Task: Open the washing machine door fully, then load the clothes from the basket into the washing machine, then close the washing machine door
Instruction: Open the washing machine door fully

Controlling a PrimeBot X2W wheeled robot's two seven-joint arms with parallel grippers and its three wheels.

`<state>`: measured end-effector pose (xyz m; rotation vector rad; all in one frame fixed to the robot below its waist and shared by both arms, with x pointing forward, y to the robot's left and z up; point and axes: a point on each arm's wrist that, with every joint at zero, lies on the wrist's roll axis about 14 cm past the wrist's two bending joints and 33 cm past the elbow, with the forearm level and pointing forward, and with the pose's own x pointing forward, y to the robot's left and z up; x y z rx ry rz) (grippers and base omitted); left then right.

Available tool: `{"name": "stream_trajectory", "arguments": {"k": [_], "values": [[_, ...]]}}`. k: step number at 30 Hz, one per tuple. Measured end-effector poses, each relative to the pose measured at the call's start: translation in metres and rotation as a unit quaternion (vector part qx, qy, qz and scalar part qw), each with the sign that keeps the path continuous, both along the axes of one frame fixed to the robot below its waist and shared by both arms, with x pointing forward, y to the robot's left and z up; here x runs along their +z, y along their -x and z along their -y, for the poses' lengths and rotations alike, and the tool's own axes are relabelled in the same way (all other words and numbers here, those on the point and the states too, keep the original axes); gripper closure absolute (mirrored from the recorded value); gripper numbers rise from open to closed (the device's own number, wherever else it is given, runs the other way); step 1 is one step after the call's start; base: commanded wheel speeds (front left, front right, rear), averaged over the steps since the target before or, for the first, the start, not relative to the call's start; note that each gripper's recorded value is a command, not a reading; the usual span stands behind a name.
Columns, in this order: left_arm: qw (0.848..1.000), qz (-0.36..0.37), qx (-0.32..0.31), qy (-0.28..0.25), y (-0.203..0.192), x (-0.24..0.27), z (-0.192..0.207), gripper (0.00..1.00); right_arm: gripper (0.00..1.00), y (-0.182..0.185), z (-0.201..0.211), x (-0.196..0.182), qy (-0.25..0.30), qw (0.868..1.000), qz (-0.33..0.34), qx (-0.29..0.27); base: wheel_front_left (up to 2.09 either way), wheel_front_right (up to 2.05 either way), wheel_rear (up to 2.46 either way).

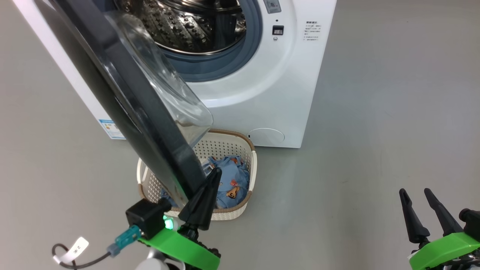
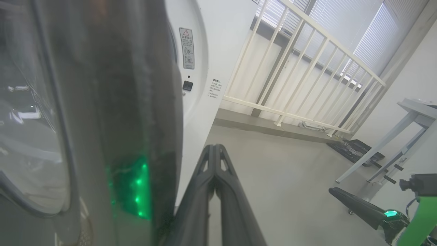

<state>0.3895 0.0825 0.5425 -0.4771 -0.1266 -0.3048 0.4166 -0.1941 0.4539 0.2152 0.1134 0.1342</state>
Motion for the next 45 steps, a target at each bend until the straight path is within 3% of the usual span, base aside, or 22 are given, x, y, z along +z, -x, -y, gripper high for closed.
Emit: {"name": "stream_trajectory", "arguments": {"k": [30, 45], "values": [[0.99, -0.034, 0.136, -0.023, 0.037, -0.017, -0.083, 1.0, 0.0, -0.011, -0.032, -0.006, 0.001, 0.999, -0.006, 0.046, 0.0, 0.0, 0.0], [0.962, -0.065, 0.259, -0.062, 0.059, -0.023, -0.159, 1.0, 0.0, -0.018, -0.046, -0.012, -0.001, 0.998, -0.011, 0.065, 0.0, 0.0, 0.0]]}}
